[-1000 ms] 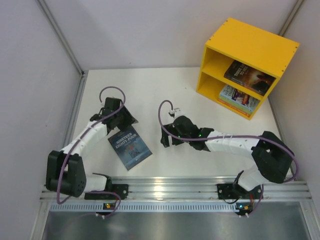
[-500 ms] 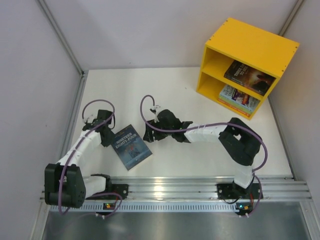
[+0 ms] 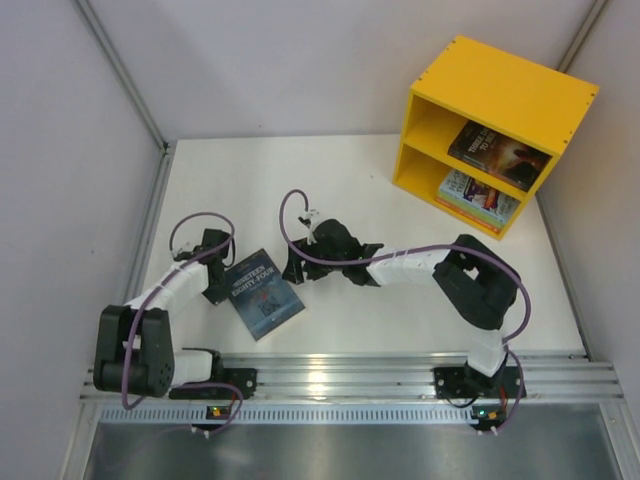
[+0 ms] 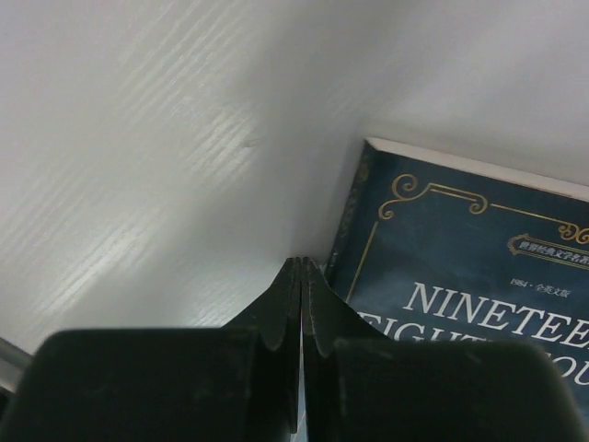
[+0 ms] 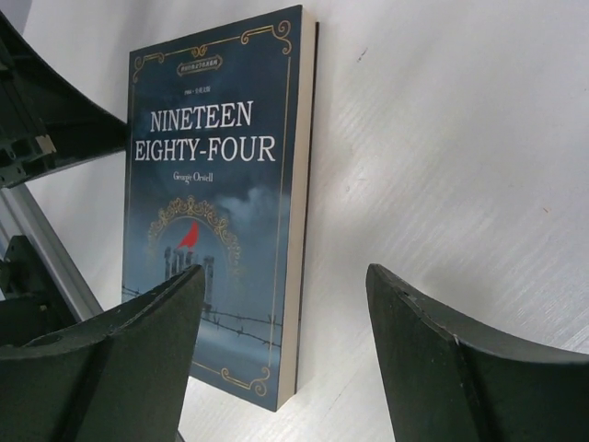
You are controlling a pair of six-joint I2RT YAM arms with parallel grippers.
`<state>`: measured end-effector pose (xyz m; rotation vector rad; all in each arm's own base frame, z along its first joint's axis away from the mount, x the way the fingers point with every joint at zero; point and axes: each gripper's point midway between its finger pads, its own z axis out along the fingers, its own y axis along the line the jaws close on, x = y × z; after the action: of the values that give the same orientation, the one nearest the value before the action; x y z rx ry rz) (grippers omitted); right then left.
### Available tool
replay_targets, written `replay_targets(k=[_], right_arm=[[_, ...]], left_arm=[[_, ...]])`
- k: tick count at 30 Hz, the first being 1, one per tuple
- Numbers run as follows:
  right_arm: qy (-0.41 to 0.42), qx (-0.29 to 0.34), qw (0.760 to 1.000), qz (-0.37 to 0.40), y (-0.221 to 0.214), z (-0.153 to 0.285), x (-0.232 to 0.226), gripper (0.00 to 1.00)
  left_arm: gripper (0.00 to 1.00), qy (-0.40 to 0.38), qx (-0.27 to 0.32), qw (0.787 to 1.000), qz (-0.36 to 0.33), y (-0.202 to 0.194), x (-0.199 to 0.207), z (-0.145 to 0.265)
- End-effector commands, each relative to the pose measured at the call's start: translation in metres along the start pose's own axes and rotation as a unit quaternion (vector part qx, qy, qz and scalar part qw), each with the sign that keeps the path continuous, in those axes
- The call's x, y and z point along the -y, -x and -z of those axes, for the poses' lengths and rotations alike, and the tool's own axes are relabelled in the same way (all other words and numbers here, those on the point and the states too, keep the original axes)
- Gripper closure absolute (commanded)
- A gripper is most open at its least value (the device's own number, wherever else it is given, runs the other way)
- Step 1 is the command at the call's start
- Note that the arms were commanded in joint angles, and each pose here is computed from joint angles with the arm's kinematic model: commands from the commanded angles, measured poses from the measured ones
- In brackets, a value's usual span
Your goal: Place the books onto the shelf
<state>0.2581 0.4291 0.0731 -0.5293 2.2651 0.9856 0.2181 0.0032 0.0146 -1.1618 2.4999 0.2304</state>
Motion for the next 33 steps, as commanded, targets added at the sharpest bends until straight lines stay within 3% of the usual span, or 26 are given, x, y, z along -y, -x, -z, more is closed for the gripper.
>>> replay_targets(k=[1,6,12,25,31,33], right_arm=[[0.006,0.013,1.000,0.014,0.009,-0.001,0.000,0.29],[-0.046,0.004,0.998,0.051,0.004,0.012,0.030,0.28],[-0.086,-0.025,0.996,-0.031,-0.017,0.044,0.092,0.30],[-0.123,-0.004,0.977,-0.174,-0.062,0.080,0.060,0.39],[-0.095,0.024,0.983,-0.153,-0.051,0.079,0.052,0.41],[-0.089,0.028,0.985,-0.143,-0.047,0.080,0.051,0.52]], left_arm=[[1.00,-0.077,-0.024,0.997,0.006,-0.014,0.031,-0.002],[1.00,-0.164,-0.048,0.985,0.009,-0.030,0.066,0.018],[1.00,-0.254,-0.084,0.964,-0.015,-0.053,0.112,0.043],[1.00,-0.317,-0.141,0.934,-0.090,-0.125,0.148,0.074],[1.00,-0.350,-0.148,0.920,-0.095,-0.133,0.154,0.090],[1.00,-0.351,-0.146,0.920,-0.099,-0.133,0.152,0.090]])
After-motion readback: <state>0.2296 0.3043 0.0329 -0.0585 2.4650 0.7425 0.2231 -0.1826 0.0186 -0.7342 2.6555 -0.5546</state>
